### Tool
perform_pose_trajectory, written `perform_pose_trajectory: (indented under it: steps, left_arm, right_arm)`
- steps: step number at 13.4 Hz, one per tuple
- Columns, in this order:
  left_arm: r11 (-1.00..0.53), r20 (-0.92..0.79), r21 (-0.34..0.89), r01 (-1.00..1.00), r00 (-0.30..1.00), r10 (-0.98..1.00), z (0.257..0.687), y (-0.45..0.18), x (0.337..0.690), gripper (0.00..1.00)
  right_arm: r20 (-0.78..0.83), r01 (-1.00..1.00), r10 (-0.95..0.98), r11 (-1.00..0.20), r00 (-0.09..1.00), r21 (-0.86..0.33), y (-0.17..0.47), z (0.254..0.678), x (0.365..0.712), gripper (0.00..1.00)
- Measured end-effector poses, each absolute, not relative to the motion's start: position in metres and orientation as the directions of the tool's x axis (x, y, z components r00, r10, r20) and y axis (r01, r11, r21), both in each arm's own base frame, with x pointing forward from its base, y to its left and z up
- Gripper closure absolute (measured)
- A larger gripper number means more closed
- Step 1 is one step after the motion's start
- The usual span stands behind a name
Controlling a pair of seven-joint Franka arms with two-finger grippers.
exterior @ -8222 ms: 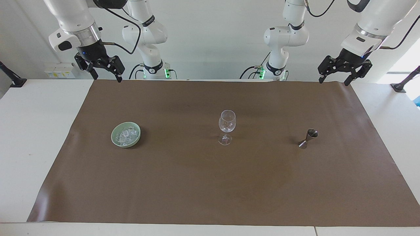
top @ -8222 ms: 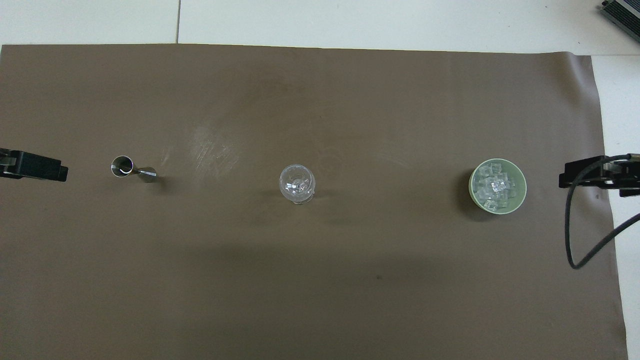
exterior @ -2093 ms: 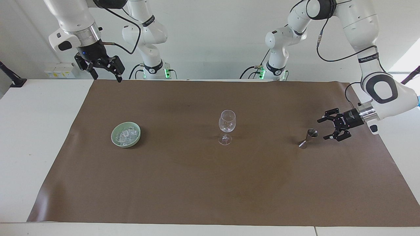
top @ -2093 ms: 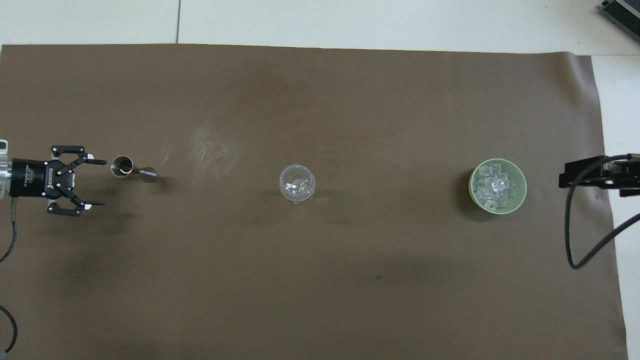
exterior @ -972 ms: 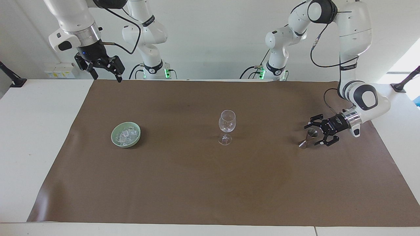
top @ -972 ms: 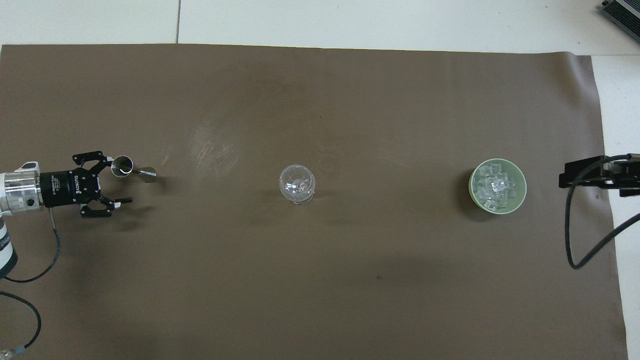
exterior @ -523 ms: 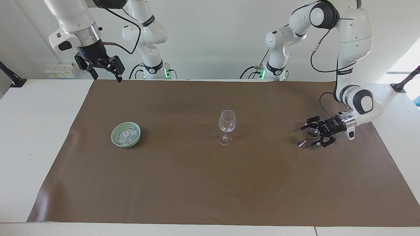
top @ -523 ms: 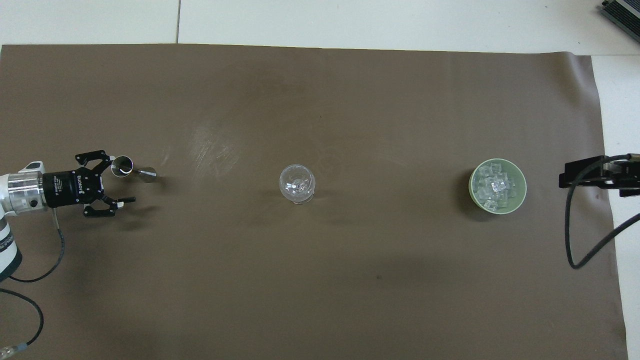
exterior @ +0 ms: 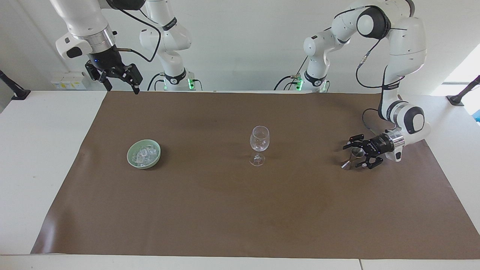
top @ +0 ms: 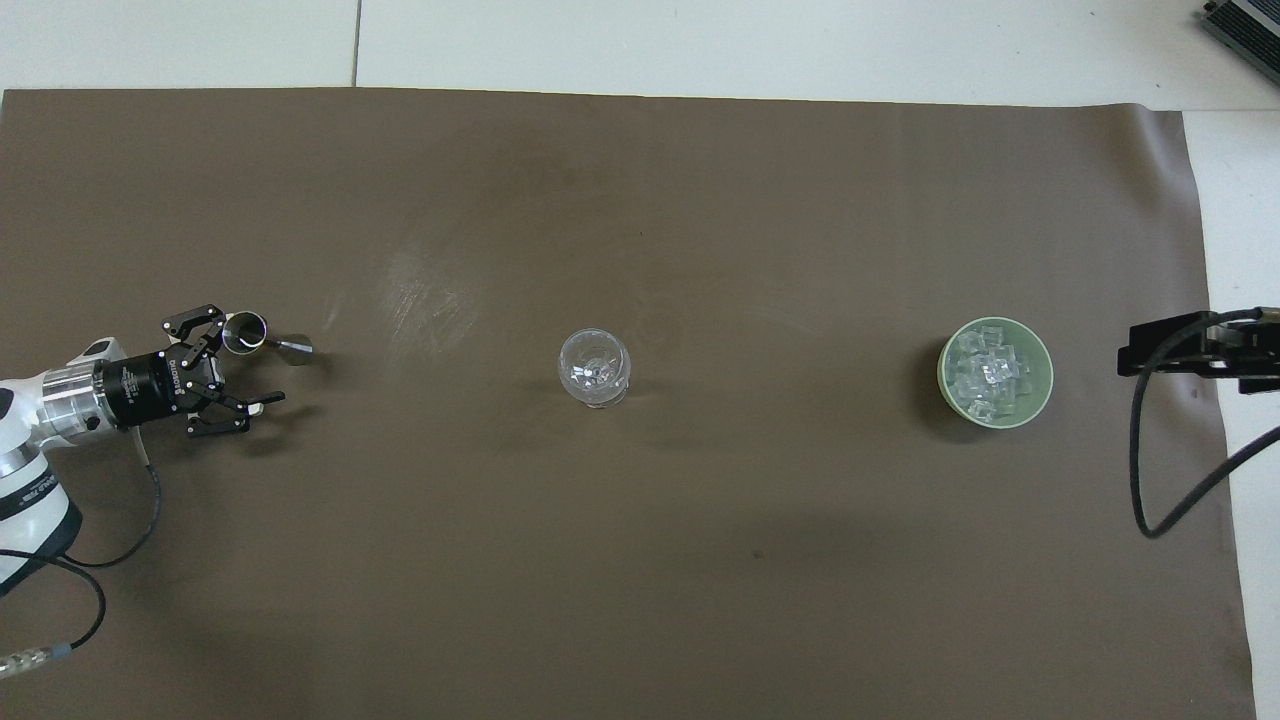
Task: Pour wine and add ice with both arms
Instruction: 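Close the left gripper on the metal jigger and lift it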
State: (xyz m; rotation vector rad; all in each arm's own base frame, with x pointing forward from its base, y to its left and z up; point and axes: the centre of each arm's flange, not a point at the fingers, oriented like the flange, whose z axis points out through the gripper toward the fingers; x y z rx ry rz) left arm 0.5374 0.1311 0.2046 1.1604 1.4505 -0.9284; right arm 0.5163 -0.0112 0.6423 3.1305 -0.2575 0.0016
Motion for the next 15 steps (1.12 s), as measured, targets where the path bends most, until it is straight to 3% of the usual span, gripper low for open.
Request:
perform_pose_trajectory:
  steps: [11, 12, 14, 15]
  left_arm:
    - [0.276, -0.99, 0.024, 0.961, -0.015, 0.137, 0.2031, 0.1299, 0.5401, 0.04]
    - [0.276, -0.991, 0.024, 0.961, -0.014, 0.136, 0.2033, 0.1297, 0.5402, 0.14]
    - [0.279, -0.991, 0.024, 0.96, -0.013, 0.133, 0.2035, 0.1294, 0.5406, 0.19]
    - [0.28, -0.991, 0.024, 0.96, -0.014, 0.132, 0.2034, 0.1293, 0.5406, 0.33]
  right_arm:
    - [0.001, -0.163, -0.163, -0.987, 0.987, 0.0, -0.0112, 0.6423, 0.5163, 0.0]
    - [0.001, -0.163, -0.163, -0.987, 0.987, 0.0, -0.0112, 0.6423, 0.5163, 0.0]
    - [0.001, -0.163, -0.163, -0.987, 0.987, 0.0, -0.0112, 0.6423, 0.5163, 0.0]
    - [0.001, -0.163, -0.163, -0.987, 0.987, 0.0, -0.0112, 0.6423, 0.5163, 0.0]
